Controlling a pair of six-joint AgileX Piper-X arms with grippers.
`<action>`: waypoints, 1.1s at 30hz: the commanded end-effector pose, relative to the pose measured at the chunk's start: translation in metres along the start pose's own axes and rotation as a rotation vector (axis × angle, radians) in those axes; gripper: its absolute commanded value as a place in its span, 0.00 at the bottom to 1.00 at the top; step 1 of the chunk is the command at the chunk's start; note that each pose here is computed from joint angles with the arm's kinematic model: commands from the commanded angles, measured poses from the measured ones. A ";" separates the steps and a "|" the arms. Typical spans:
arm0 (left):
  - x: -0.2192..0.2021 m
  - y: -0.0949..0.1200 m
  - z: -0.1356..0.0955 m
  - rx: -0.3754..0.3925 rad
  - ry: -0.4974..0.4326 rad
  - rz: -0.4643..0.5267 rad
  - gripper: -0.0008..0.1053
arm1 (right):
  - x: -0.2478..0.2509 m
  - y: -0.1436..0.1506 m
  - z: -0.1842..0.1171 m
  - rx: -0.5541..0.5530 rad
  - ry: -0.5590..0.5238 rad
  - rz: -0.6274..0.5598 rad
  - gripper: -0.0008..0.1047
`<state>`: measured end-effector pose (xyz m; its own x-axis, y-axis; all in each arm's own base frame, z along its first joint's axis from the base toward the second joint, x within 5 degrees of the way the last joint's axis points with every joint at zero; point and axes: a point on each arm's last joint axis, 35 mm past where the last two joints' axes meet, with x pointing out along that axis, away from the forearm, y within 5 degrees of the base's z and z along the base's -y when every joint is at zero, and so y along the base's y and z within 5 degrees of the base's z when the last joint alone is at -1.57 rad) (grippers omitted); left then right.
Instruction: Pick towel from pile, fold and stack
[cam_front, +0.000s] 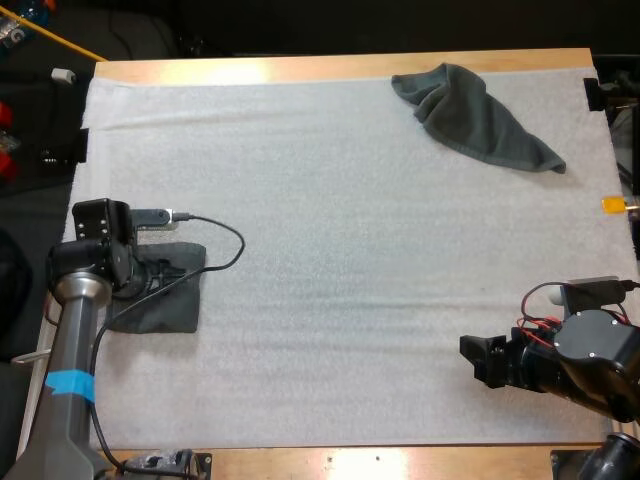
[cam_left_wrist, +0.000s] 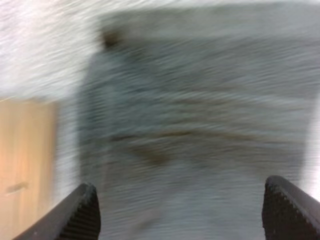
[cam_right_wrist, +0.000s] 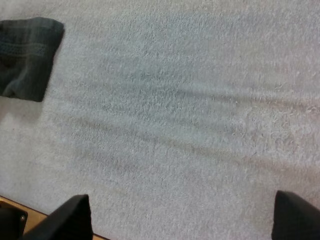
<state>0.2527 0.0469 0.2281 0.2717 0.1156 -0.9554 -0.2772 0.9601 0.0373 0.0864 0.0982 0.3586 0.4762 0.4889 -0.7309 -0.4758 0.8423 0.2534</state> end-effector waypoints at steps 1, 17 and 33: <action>0.000 -0.004 -0.001 -0.003 0.016 -0.090 0.62 | -0.003 0.001 0.001 0.002 -0.008 0.007 0.68; 0.062 -0.006 -0.003 0.005 0.192 -0.049 0.62 | -0.003 0.001 0.001 0.002 -0.008 0.007 0.68; 0.069 -0.005 -0.005 0.012 0.224 0.003 0.62 | -0.003 0.001 0.001 0.002 -0.008 0.007 0.68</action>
<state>0.2701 0.0483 0.1577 0.0654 0.0345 -0.9973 -0.2665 0.9637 0.0158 0.0864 0.0982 0.3586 0.4762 0.4889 -0.7309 -0.4758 0.8423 0.2534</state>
